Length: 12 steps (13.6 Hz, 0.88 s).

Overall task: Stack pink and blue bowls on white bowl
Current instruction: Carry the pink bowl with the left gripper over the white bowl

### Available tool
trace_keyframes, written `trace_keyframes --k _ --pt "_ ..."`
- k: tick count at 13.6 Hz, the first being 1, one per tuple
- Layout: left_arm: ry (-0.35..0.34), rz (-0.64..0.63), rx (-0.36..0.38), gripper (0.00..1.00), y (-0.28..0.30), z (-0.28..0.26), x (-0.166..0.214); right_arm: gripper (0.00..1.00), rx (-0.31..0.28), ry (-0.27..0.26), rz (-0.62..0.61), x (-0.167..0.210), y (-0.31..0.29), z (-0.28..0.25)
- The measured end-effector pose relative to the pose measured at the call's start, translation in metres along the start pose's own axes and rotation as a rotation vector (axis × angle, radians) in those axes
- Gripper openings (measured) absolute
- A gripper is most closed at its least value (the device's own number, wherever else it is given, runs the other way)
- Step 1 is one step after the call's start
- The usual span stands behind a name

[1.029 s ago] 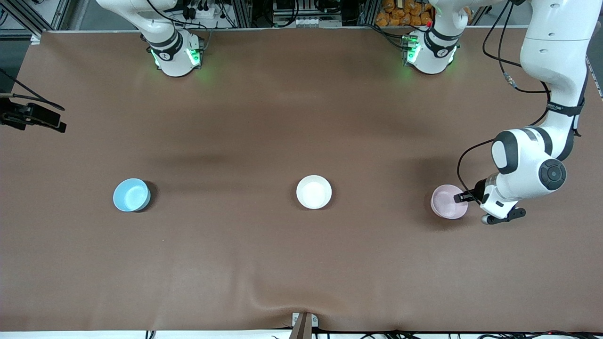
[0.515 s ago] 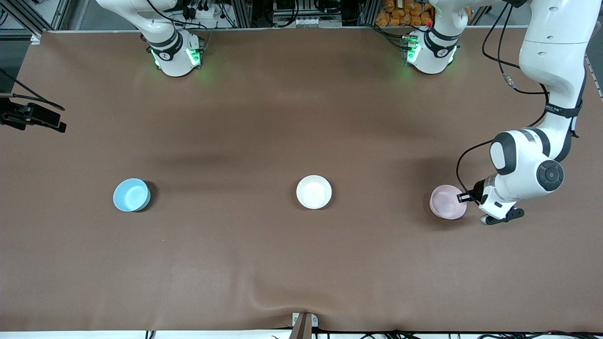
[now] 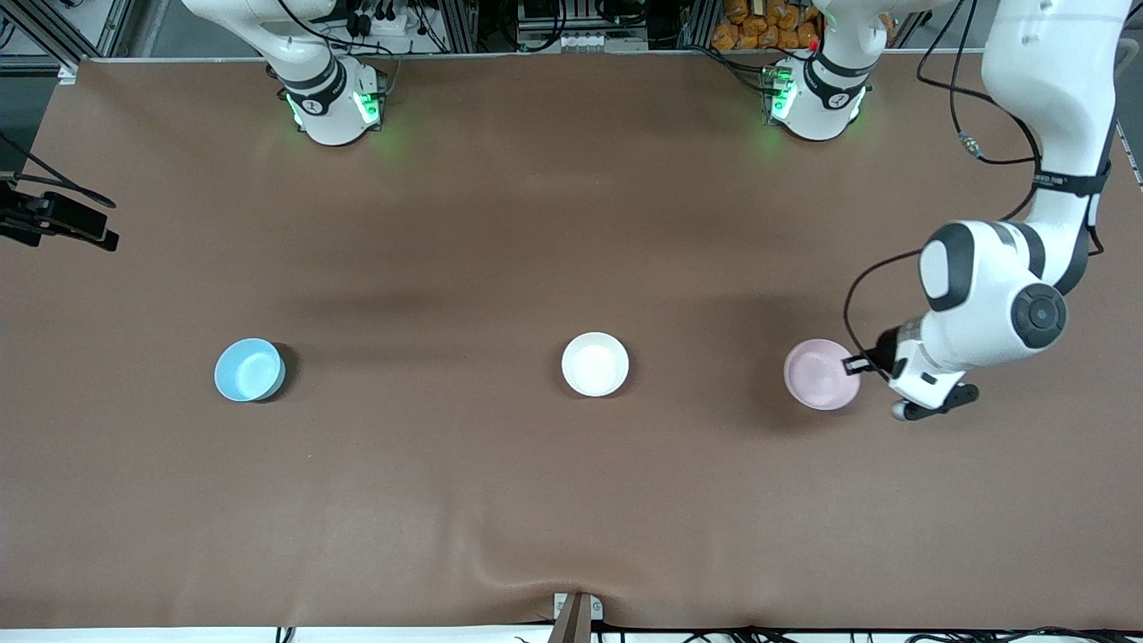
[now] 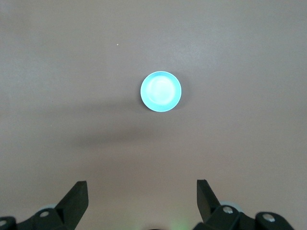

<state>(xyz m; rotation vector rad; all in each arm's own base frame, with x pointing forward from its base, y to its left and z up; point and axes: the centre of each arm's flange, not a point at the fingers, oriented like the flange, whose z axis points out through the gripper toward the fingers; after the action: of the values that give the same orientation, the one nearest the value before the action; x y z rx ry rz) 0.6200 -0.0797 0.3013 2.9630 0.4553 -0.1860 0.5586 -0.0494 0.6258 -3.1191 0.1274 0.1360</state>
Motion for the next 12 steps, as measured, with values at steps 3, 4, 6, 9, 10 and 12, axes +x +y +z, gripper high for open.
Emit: trace_keyframes --k 3,4,6,9,10,12 --pt "-0.011 0.0 -0.059 0.03 0.076 -0.025 -0.037 1.0 0.0 0.001 0.0 0.0 0.0 0.0" --pt "-0.013 0.016 -0.073 0.03 0.097 -0.029 -0.047 1.0 0.0 0.001 0.0 0.0 0.0 0.0" --pt "-0.037 0.037 -0.118 0.03 0.131 -0.031 -0.066 1.0 0.0 0.001 0.0 0.0 0.0 0.0" --pt "-0.082 0.047 -0.152 0.03 0.179 -0.019 -0.092 1.0 0.0 0.0 0.0 0.0 0.0 0.0" --pt "-0.091 0.031 -0.154 0.03 0.198 -0.012 -0.101 1.0 0.0 0.001 0.0 0.0 0.0 0.0" --pt "-0.094 -0.006 -0.175 0.03 0.231 0.003 -0.111 1.0 -0.001 -0.008 -0.001 0.003 -0.001 0.004"
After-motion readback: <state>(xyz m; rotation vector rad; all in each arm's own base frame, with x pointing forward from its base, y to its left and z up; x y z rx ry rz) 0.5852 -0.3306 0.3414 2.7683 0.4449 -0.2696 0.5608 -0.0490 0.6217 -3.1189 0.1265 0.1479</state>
